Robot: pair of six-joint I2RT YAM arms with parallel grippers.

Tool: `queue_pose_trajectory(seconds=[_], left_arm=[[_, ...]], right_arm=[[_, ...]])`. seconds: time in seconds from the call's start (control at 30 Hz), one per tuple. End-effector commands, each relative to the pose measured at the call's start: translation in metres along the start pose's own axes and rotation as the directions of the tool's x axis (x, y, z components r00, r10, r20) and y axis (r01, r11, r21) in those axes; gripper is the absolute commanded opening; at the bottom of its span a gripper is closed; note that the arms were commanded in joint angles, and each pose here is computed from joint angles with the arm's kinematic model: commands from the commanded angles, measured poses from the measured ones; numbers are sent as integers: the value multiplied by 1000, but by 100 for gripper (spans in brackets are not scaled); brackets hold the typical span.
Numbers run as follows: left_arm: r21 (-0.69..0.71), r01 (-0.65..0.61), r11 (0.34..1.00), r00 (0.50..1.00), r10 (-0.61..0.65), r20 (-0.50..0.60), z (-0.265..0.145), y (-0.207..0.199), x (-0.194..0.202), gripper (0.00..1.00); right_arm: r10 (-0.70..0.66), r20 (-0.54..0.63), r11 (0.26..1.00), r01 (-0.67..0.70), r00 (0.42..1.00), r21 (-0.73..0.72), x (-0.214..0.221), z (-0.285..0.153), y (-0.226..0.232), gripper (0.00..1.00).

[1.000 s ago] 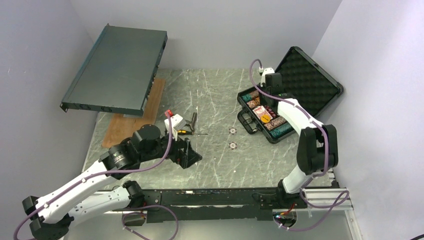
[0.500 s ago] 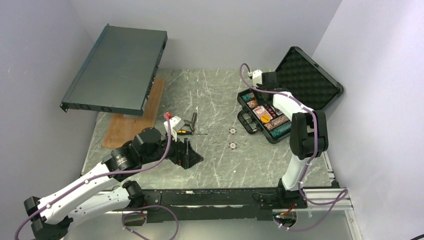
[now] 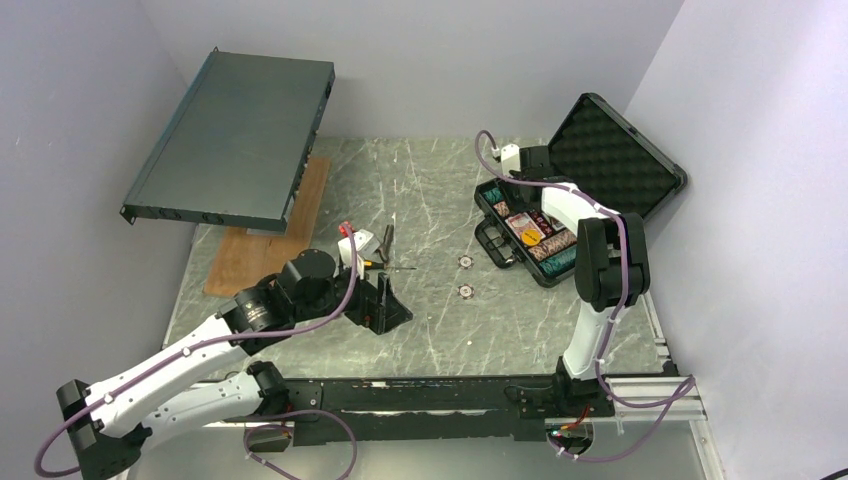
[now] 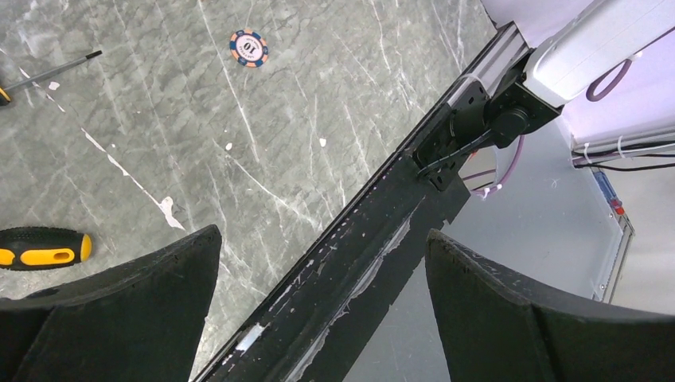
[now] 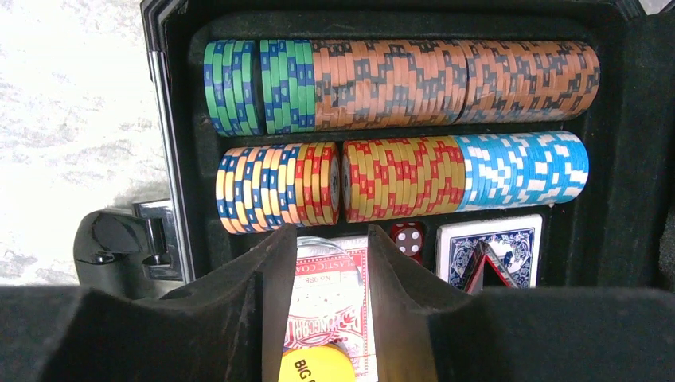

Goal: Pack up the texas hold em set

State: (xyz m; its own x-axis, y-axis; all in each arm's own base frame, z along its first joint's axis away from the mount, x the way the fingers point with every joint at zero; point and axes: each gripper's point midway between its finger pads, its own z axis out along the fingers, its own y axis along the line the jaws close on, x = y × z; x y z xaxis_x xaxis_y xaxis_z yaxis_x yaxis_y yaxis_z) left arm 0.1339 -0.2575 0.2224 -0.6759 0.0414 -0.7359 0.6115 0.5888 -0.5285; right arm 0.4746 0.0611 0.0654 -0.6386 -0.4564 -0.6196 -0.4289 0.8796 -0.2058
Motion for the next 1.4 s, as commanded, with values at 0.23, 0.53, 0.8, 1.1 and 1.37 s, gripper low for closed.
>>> queue_pose_trajectory(seconds=[0.23, 0.53, 0.8, 1.1, 1.37], left_arm=[[47, 10, 999, 999, -12, 42, -3, -16, -17, 99], [-38, 50, 998, 999, -50, 0, 4, 4, -1, 99], [-77, 62, 995, 998, -62, 3, 13, 11, -5, 99], [-94, 92, 991, 996, -93, -11, 15, 15, 2, 99], [-100, 98, 990, 995, -99, -10, 16, 17, 3, 99]], right_arm=[[139, 109, 986, -148, 984, 79, -37, -36, -15, 45], [593, 244, 803, -537, 768, -259, -52, -134, 78, 100], [457, -226, 859, -493, 860, -139, 34, -119, 163, 100], [325, -331, 927, -368, 886, -72, 73, -96, 209, 83], [299, -392, 930, -357, 870, -84, 95, -91, 229, 69]])
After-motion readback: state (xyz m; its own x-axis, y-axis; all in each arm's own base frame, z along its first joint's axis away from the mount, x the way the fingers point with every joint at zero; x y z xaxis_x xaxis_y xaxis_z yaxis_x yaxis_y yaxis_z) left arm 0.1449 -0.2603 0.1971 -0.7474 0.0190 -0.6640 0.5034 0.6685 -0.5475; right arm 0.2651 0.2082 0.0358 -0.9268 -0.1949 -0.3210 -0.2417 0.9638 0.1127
